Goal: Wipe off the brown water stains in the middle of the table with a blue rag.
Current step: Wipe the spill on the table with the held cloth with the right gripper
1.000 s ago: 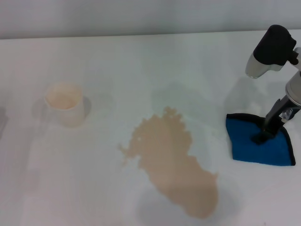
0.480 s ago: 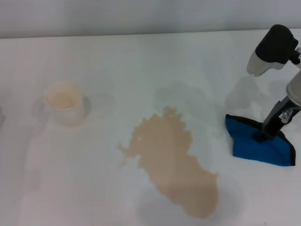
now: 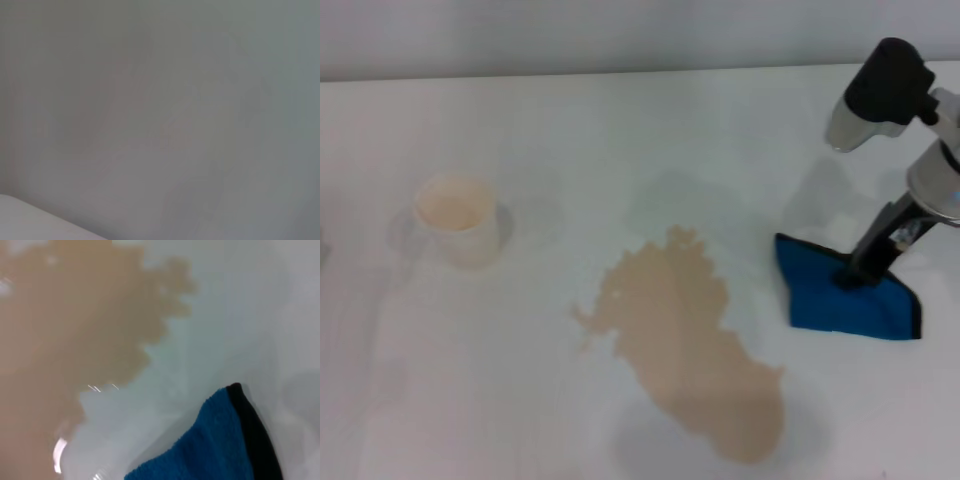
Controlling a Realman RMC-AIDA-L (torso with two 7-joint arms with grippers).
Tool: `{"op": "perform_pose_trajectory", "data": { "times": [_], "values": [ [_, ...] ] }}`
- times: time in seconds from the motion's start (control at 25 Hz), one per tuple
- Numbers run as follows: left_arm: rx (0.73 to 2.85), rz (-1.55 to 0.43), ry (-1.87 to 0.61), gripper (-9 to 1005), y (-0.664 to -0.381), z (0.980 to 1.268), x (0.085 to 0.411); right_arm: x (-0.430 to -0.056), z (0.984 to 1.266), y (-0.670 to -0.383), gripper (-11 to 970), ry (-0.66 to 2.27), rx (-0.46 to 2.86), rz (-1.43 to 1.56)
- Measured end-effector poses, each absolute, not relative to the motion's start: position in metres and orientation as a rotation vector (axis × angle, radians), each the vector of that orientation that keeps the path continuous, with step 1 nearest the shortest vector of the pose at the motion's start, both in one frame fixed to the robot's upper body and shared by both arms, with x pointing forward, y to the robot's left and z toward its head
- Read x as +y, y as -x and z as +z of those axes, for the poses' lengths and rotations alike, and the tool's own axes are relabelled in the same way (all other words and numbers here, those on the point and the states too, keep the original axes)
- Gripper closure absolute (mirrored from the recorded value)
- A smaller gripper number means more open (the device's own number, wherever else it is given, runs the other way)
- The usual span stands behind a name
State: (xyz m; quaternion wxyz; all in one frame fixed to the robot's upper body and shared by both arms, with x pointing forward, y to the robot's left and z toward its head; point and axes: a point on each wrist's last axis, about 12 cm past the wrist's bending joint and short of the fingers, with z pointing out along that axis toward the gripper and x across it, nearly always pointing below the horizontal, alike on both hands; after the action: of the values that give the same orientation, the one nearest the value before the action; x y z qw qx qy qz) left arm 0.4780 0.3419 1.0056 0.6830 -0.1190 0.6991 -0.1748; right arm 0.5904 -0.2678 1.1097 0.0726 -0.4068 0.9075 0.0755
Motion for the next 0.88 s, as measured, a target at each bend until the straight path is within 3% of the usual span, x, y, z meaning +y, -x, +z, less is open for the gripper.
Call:
{"op": "perform_pose_trajectory", "data": {
  "times": [0.4,0.88],
  "values": [
    [1.568,-0.396,0.262,109,-0.479,1.006,0.341,-0.217,1.116,-0.592,850,1.335,2.526,0.406],
    [1.574,-0.390,0.269,110,-0.479,1.005,0.342,-0.196,1.112,-0.597,864,1.258,2.438,0.504]
  ]
}}
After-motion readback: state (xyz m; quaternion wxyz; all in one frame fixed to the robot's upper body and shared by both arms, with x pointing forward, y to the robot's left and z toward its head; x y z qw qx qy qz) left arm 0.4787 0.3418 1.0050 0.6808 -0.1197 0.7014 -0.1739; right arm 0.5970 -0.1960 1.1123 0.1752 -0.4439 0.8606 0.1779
